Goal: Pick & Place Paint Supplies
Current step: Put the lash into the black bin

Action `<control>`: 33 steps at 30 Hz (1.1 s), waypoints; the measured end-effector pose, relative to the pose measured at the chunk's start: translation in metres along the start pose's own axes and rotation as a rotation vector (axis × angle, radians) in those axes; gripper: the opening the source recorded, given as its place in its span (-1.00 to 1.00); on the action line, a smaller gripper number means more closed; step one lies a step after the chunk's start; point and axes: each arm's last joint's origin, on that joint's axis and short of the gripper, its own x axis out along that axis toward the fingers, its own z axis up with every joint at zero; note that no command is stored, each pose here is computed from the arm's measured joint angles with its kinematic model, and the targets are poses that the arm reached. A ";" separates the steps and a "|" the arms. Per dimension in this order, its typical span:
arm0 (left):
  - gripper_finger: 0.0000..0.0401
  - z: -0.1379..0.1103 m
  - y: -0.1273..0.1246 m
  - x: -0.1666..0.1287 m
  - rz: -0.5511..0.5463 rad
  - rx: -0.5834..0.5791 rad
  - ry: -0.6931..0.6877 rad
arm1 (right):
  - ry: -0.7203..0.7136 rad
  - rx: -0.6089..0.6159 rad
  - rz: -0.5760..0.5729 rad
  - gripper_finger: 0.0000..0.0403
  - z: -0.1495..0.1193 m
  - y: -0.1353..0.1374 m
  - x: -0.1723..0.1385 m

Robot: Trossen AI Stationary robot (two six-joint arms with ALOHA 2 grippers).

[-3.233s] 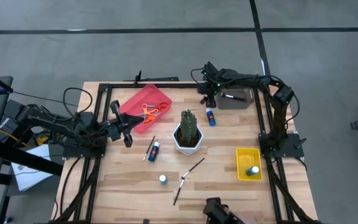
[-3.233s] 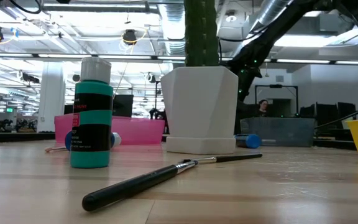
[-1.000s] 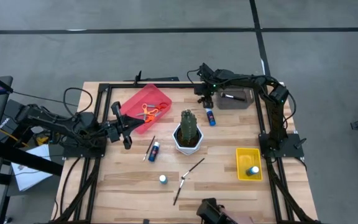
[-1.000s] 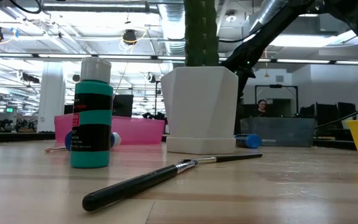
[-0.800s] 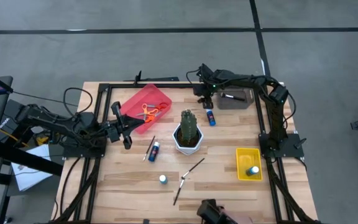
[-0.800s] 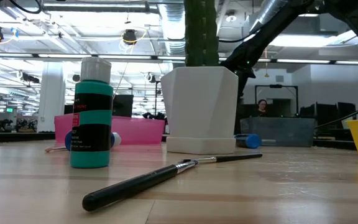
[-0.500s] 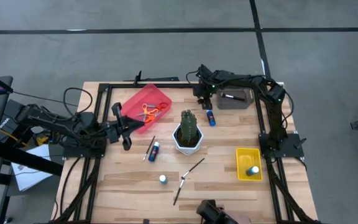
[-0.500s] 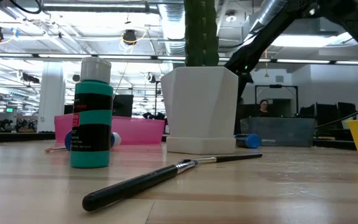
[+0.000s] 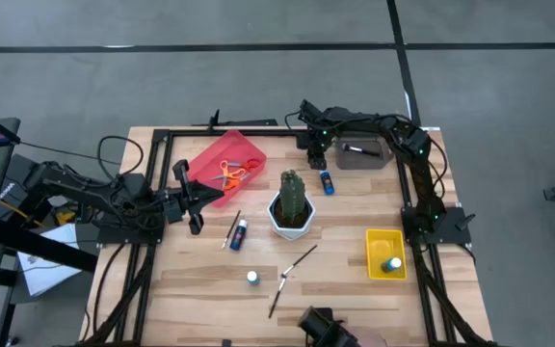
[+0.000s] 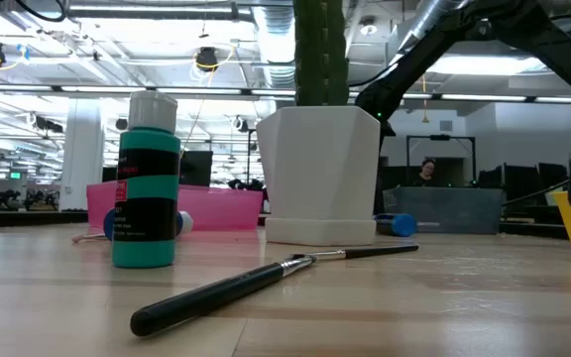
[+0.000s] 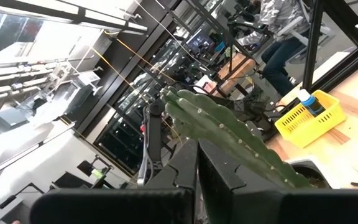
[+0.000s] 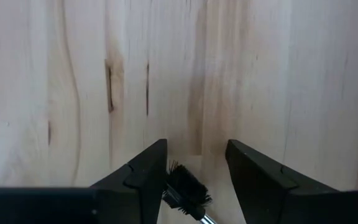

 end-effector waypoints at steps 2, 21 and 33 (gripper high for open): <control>-0.97 -0.001 -0.001 0.000 -0.005 0.003 0.005 | -0.004 -0.013 -0.003 -0.18 0.001 0.001 -0.001; -0.97 -0.001 -0.001 0.000 -0.013 -0.020 0.011 | -0.007 -0.078 -0.026 -0.18 -0.016 0.004 -0.030; -0.97 -0.001 -0.001 0.000 -0.007 -0.023 0.005 | -0.027 -0.136 -0.088 -0.18 -0.023 0.007 -0.012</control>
